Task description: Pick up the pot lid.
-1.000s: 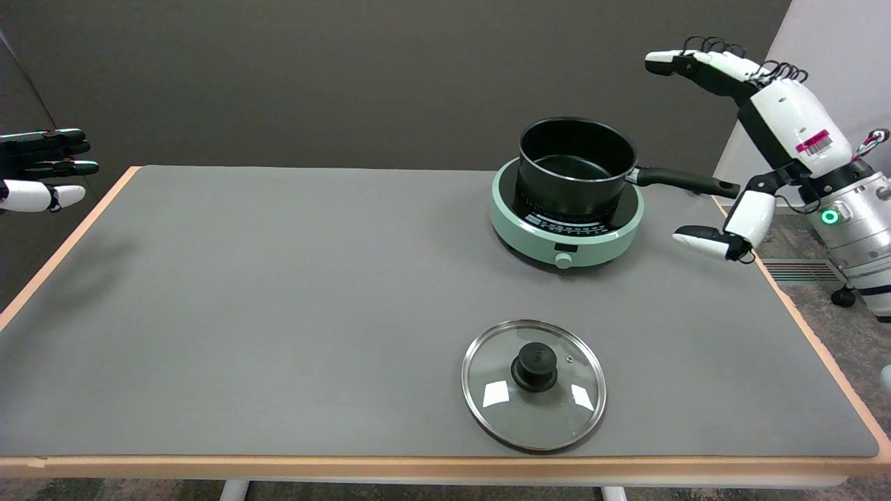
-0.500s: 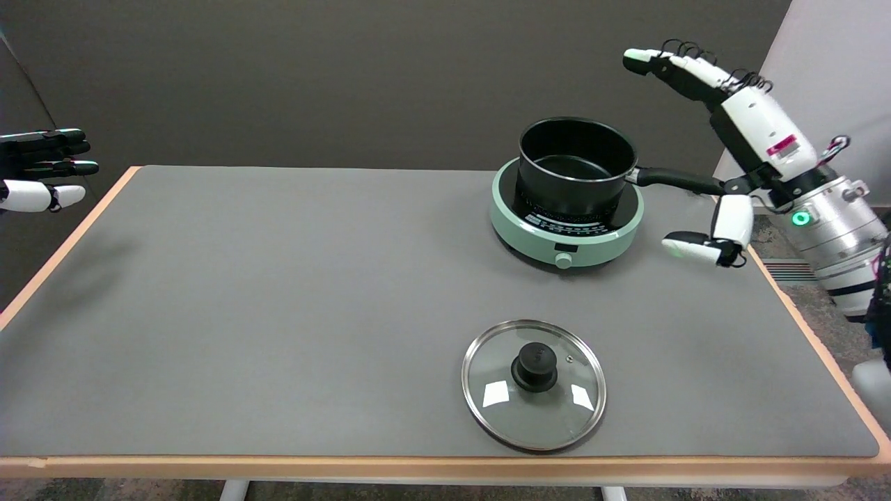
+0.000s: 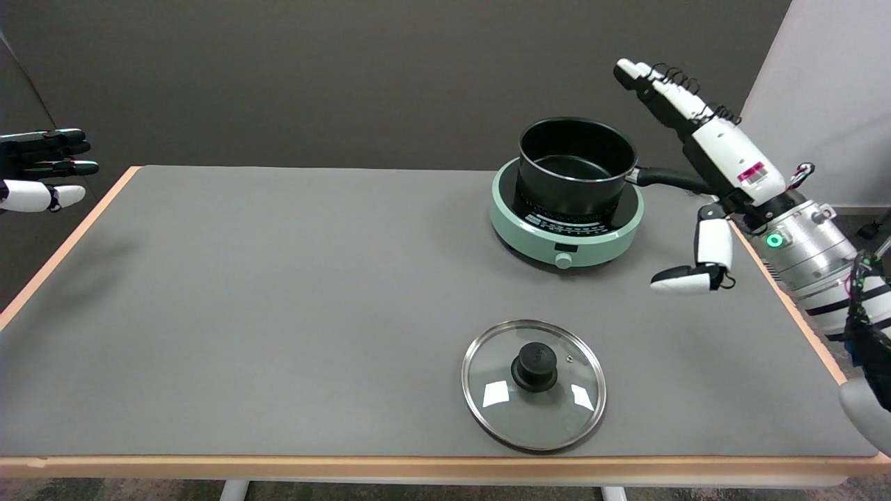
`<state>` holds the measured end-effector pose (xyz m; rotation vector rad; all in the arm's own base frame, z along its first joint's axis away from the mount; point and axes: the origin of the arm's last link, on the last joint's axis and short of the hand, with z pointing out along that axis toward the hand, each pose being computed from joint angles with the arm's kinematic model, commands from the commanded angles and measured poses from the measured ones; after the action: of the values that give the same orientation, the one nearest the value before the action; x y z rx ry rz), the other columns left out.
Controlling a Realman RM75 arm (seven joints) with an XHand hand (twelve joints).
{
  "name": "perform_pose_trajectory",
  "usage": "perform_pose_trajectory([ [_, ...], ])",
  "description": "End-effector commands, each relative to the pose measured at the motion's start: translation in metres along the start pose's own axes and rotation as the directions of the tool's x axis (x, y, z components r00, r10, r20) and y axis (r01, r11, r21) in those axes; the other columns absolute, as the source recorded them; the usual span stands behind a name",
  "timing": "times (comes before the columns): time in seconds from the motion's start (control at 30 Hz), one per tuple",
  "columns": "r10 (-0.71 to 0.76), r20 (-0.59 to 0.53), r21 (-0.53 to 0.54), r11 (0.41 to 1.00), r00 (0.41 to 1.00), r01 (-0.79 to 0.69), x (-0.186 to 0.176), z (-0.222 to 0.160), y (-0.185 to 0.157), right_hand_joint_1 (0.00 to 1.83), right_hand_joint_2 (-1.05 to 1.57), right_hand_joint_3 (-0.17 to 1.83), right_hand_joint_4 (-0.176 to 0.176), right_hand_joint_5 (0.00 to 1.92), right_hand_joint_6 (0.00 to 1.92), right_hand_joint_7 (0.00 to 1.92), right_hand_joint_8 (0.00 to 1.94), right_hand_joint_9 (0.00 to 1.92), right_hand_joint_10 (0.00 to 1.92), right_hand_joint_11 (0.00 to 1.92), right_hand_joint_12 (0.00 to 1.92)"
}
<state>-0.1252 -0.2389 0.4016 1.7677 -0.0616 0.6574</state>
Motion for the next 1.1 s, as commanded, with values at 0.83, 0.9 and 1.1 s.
perform_pose_trajectory([
  [0.83, -0.252, -0.203, 0.021, 0.965, 0.946, 0.262, 0.063, -0.006, 0.001, 1.16, -0.91, 1.18, 0.176, 0.08, 0.08, 0.08, 0.08, 0.08, 0.08, 0.08, 0.08],
  [0.9, -0.252, -0.204, 0.023, 0.965, 0.946, 0.262, 0.063, -0.006, 0.001, 1.16, -0.90, 1.17, 0.176, 0.08, 0.08, 0.08, 0.08, 0.08, 0.08, 0.08, 0.08],
  [1.1, -0.248, -0.201, 0.032, 0.965, 0.948, 0.259, 0.066, -0.007, 0.000, 1.16, -0.90, 1.17, 0.176, 0.06, 0.06, 0.06, 0.06, 0.06, 0.06, 0.06, 0.06],
])
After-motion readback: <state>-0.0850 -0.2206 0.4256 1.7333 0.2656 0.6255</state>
